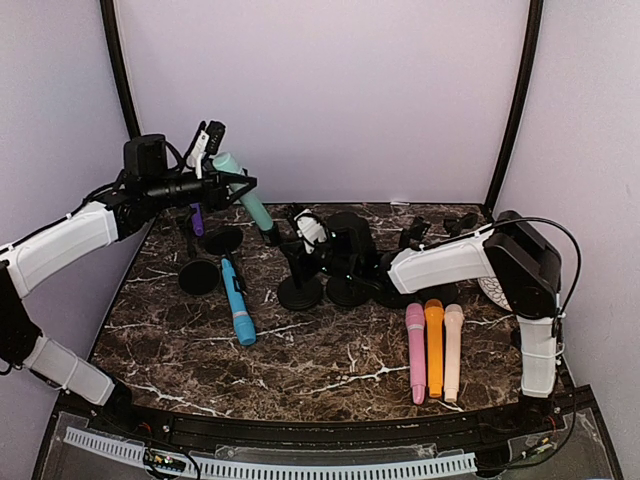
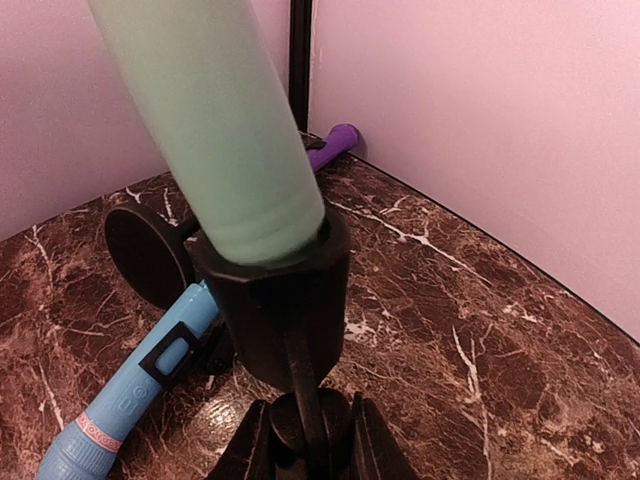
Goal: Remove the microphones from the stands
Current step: Remove the microphone from the microphone stand, then place the microphone stand at the center of the board.
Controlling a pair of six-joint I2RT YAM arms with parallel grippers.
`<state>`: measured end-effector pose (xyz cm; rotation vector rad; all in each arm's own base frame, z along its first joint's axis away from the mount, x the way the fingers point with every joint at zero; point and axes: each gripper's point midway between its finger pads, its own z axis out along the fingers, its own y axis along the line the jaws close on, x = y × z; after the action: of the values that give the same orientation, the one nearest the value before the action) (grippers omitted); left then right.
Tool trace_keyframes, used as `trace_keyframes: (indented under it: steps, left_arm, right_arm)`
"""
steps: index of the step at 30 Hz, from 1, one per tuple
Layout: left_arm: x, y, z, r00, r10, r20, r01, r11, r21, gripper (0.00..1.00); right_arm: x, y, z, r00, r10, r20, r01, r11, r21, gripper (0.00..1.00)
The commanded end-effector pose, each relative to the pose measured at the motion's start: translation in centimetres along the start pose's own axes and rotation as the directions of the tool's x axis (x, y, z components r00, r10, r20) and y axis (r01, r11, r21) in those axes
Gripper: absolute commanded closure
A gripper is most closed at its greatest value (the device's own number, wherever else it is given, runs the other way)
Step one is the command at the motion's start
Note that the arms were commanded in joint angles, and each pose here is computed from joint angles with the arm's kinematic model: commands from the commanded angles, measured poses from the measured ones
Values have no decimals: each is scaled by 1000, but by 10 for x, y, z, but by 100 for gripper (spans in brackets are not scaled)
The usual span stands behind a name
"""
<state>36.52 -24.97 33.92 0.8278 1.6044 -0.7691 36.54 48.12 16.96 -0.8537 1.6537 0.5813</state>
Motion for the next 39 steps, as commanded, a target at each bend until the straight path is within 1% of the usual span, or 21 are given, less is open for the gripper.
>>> trace_keyframes:
  steps: [1, 4, 7, 10, 15, 18, 19, 20, 21, 24, 25, 28, 30, 34, 36, 37, 38, 39]
  left_arm:
    - [-62, -5, -36, 974, 138, 178, -124, 988, -88, 100]
    - [-67, 1, -45, 969, 139, 202, -109, 982, -154, 100]
    - [-83, 11, -66, 953, 164, 255, -90, 956, -279, 100]
    - [-87, 18, -78, 952, 157, 264, -57, 935, -351, 100]
    - [-81, 15, -81, 963, 117, 244, -28, 940, -340, 100]
    - [-63, 9, -72, 978, 51, 204, 7, 961, -275, 100]
    - [-47, 0, -64, 988, -8, 152, 39, 978, -203, 100]
    - [-41, -2, -61, 990, -30, 137, 56, 981, -186, 100]
    - [-33, -5, -59, 992, -56, 111, 74, 984, -162, 100]
    - [-8, -12, -55, 988, -142, 57, 148, 982, -117, 100]
    - [0, -18, -52, 985, -168, 31, 170, 982, -78, 100]
    - [27, -32, -45, 963, -263, -57, 264, 965, 1, 100]
    - [43, -41, -42, 949, -295, -111, 300, 953, 32, 100]
    - [64, -53, -35, 928, -341, -153, 352, 935, 47, 100]
    - [76, -62, -28, 902, -393, -175, 409, 910, 63, 100]
    - [87, -71, -21, 878, -433, -205, 456, 887, 77, 100]
    - [88, -77, -15, 874, -440, -207, 466, 880, 97, 100]
    - [100, -89, -5, 848, -466, -253, 504, 856, 112, 100]
  right_arm:
    - [90, -69, -1, 966, 91, -242, -32, 971, 236, 100]
    - [89, -72, -2, 968, 98, -233, -36, 966, 256, 100]
    - [85, -75, -2, 971, 110, -211, -51, 962, 267, 100]
    - [79, -78, -1, 976, 117, -182, -63, 958, 279, 100]
    - [63, -80, 2, 986, 102, -134, -62, 959, 278, 100]
    - [56, -76, 4, 988, 88, -125, -54, 967, 250, 100]
    - [51, -70, 3, 990, 73, -122, -46, 976, 212, 100]
    - [48, -67, 2, 990, 71, -119, -47, 980, 195, 98]
    - [44, -64, 0, 992, 67, -111, -47, 983, 178, 91]
    - [23, -54, -12, 996, 54, -66, -46, 993, 111, 66]
    - [14, -49, -16, 998, 52, -47, -48, 996, 82, 57]
    - [-12, -32, -30, 999, 50, 5, -50, 998, -26, 44]
    - [-25, -23, -40, 998, 50, 31, -47, 995, -89, 38]
    - [-50, -10, -66, 993, 80, 82, -62, 978, -199, 32]
    - [-60, -10, -83, 988, 107, 113, -79, 970, -228, 30]
    - [-63, -11, -90, 985, 121, 122, -90, 968, -236, 30]
    - [-67, -12, -97, 982, 131, 133, -97, 966, -241, 29]
    - [-67, -14, -103, 981, 143, 131, -108, 964, -242, 29]
